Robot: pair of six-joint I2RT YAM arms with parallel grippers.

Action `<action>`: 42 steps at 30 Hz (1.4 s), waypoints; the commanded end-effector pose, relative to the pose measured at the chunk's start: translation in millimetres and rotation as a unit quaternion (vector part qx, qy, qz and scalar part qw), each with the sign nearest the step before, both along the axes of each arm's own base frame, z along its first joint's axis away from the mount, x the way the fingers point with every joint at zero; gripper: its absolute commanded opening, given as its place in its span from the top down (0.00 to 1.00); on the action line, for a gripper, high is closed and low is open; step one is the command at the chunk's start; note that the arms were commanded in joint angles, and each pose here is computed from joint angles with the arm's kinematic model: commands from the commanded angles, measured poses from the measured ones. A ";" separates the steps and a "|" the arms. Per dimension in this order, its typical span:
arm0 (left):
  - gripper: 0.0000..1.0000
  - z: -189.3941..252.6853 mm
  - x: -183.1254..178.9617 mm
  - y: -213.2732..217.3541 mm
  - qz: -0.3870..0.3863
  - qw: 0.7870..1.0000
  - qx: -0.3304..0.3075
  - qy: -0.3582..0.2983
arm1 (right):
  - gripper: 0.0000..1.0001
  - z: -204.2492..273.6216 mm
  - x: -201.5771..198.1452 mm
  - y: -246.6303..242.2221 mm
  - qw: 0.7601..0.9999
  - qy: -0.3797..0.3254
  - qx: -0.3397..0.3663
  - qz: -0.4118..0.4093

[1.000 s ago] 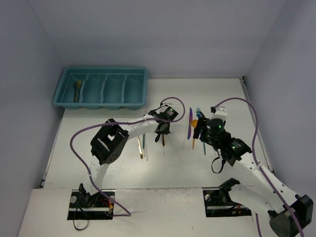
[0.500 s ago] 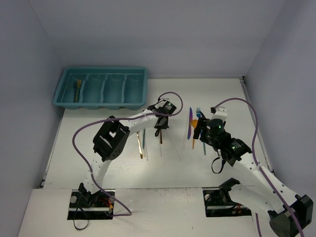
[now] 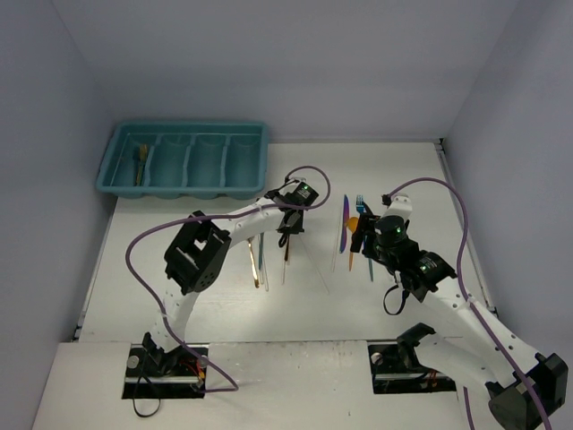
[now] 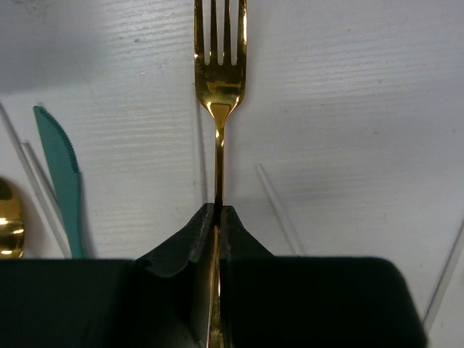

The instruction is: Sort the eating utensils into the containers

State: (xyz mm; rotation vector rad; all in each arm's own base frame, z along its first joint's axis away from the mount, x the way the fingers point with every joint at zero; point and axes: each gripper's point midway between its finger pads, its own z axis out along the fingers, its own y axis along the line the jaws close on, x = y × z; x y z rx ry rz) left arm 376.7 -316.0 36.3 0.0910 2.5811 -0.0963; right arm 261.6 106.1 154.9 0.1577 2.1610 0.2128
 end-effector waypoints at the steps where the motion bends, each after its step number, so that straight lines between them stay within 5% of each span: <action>1: 1.00 103.5 17.0 5.3 0.002 0.994 -0.043 -0.102 | 0.36 16.4 8.5 -3.8 0.999 -0.028 0.007 -0.018; 9: 1.00 194.8 36.6 51.0 0.007 0.978 -0.057 -0.201 | 0.36 19.1 8.6 -3.4 0.999 -0.031 0.009 -0.016; 15: 1.00 218.7 72.1 149.8 0.041 0.970 0.010 -0.240 | 0.36 20.7 7.8 -3.3 0.999 -0.034 0.007 -0.011; 25: 1.00 257.5 152.4 343.5 0.104 0.918 0.189 -0.333 | 0.36 21.1 3.8 0.5 0.999 -0.030 0.014 0.003; 31: 1.00 245.0 190.9 448.7 0.169 0.897 0.253 -0.320 | 0.36 27.3 0.8 9.3 0.999 -0.032 0.032 0.025; 37: 1.00 229.1 225.0 490.0 0.176 0.871 0.335 -0.313 | 0.37 23.8 7.7 9.1 0.999 -0.022 0.023 0.014; 42: 1.00 202.8 253.5 511.7 0.179 0.872 0.339 -0.305 | 0.37 16.5 5.3 12.0 0.999 -0.011 0.026 0.021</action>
